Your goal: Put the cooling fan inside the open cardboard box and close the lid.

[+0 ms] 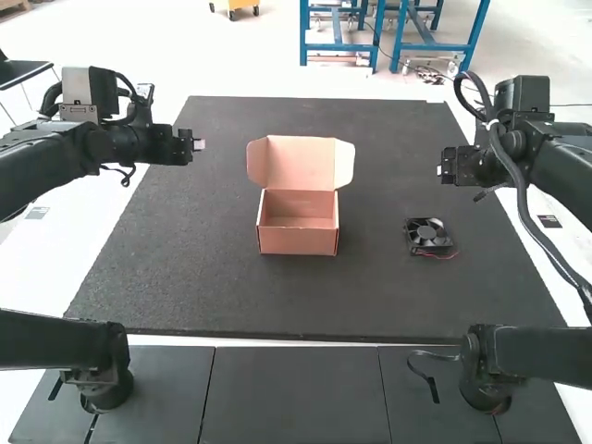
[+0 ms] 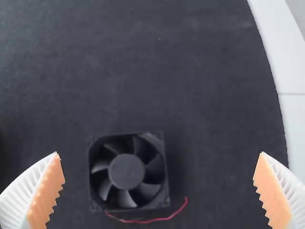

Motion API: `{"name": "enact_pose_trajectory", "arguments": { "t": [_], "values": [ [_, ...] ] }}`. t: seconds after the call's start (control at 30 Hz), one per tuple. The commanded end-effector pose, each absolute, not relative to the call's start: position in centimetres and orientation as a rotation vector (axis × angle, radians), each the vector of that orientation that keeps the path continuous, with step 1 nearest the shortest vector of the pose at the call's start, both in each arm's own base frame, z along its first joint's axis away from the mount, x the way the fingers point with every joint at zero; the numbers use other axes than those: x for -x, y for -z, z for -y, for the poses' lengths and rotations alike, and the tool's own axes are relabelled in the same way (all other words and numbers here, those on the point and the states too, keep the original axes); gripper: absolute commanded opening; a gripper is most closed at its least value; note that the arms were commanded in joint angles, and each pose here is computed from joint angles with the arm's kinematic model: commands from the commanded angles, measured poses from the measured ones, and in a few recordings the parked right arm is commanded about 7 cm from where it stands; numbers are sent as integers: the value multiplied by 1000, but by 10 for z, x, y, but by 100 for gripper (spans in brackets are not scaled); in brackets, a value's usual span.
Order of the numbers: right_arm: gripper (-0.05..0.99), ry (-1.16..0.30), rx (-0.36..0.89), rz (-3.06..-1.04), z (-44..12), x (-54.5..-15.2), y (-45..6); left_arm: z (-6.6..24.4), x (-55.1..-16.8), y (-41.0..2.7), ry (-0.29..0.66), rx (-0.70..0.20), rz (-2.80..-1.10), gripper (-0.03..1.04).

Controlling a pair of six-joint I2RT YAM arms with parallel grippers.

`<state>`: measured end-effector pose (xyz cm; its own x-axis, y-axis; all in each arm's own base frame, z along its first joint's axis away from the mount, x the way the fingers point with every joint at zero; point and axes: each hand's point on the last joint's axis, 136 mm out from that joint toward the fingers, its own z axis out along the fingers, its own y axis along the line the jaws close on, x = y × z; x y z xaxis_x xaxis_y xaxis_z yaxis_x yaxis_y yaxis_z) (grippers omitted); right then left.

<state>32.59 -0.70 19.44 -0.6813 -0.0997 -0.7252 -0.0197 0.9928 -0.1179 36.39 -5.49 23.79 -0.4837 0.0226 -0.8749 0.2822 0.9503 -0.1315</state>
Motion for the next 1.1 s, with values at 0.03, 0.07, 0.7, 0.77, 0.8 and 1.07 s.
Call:
{"name": "enact_pose_trajectory", "arguments": {
  "t": [0.03,0.07,0.7,0.77,0.8,1.07],
  "values": [
    [91,259,185,-2354,25,-333,-179,65,-366,-243,346,-274,-2015,96],
    [91,265,182,-2377,28,-333,-172,65,-365,-239,350,-274,-2018,96],
    [90,57,13,-2669,45,-348,-89,97,-346,-207,462,-476,-2130,96],
    [90,30,5,-2690,42,-347,-84,101,-344,-211,496,-495,-2114,96],
    [90,28,1,-2695,42,-348,-83,102,-344,-213,500,-500,-2108,96],
    [90,15,-23,-2726,43,-358,-72,111,-326,-239,533,-536,-2038,96]
  ]
}}
